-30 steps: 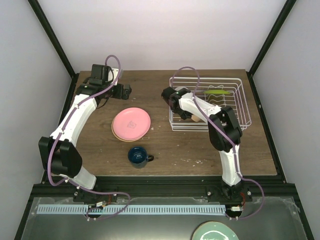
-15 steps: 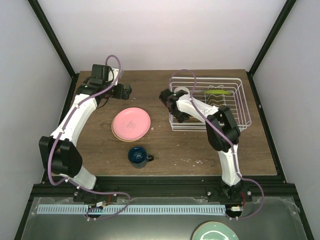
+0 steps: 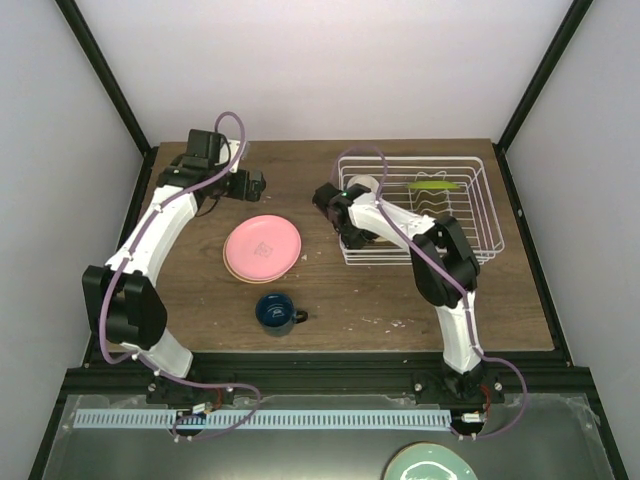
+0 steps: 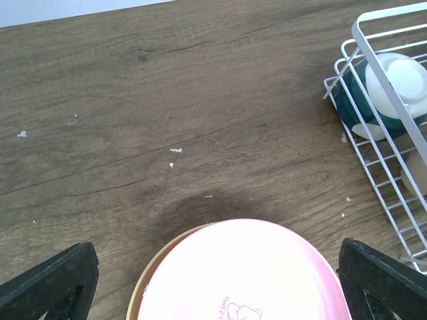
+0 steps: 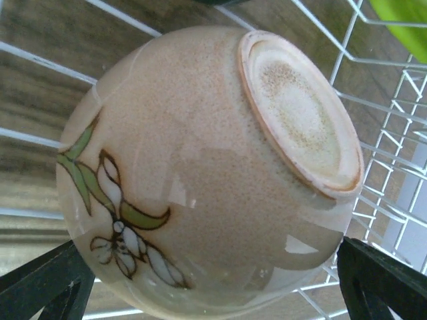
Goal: Load the mixed dishes into the dish rack
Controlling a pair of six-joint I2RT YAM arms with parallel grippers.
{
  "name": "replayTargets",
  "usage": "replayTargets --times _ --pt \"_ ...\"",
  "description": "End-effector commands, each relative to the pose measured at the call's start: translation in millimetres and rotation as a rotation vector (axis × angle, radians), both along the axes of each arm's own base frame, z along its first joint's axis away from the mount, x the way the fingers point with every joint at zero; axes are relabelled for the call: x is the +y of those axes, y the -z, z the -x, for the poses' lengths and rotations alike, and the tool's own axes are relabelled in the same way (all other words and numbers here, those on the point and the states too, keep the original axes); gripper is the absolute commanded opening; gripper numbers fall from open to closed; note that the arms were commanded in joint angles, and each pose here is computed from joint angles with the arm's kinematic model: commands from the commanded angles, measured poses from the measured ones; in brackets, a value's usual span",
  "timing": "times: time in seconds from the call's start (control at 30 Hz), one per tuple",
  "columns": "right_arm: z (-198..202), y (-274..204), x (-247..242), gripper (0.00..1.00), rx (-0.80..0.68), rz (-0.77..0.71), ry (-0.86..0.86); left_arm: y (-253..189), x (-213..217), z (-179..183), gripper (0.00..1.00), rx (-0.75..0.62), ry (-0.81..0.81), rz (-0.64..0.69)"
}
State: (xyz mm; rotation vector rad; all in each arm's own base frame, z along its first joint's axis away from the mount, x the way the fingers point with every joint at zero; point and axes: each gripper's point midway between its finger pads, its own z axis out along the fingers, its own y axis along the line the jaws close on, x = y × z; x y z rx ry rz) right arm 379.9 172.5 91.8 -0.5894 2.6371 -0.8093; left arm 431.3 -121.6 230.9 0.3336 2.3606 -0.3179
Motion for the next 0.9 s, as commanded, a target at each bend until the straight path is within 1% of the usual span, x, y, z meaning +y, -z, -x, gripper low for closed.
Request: replayTargets --times 0.0,0.27,0.4,0.57,0.73,0.87 --pt "26.1 -19.2 8.7 1.00 0.052 -0.075 -0.012 -6.3 -4.2 -4.0 1.00 -0.007 0.011 0.013" --pt "43.3 -40.6 21.7 1.00 0.110 -0.186 -0.026 0.1 -6.4 -9.0 1.00 0.010 0.018 0.012" --pt "39.6 -55.6 31.0 1.00 0.092 -0.236 -0.049 1.0 -6.0 -11.1 1.00 0.012 0.017 0.009" --pt "31.0 -68.0 35.9 1.00 0.060 -0.249 -0.067 2.1 -4.8 -10.9 1.00 0.012 0.014 0.001" --pt "19.9 -64.3 28.9 1.00 0.044 -0.273 -0.022 2.4 -3.5 -11.6 1.00 0.012 0.009 -0.006" --pt "13.7 -61.0 5.7 1.00 0.039 -0.281 0.056 0.6 -3.5 -11.8 1.00 0.009 0.009 -0.008"
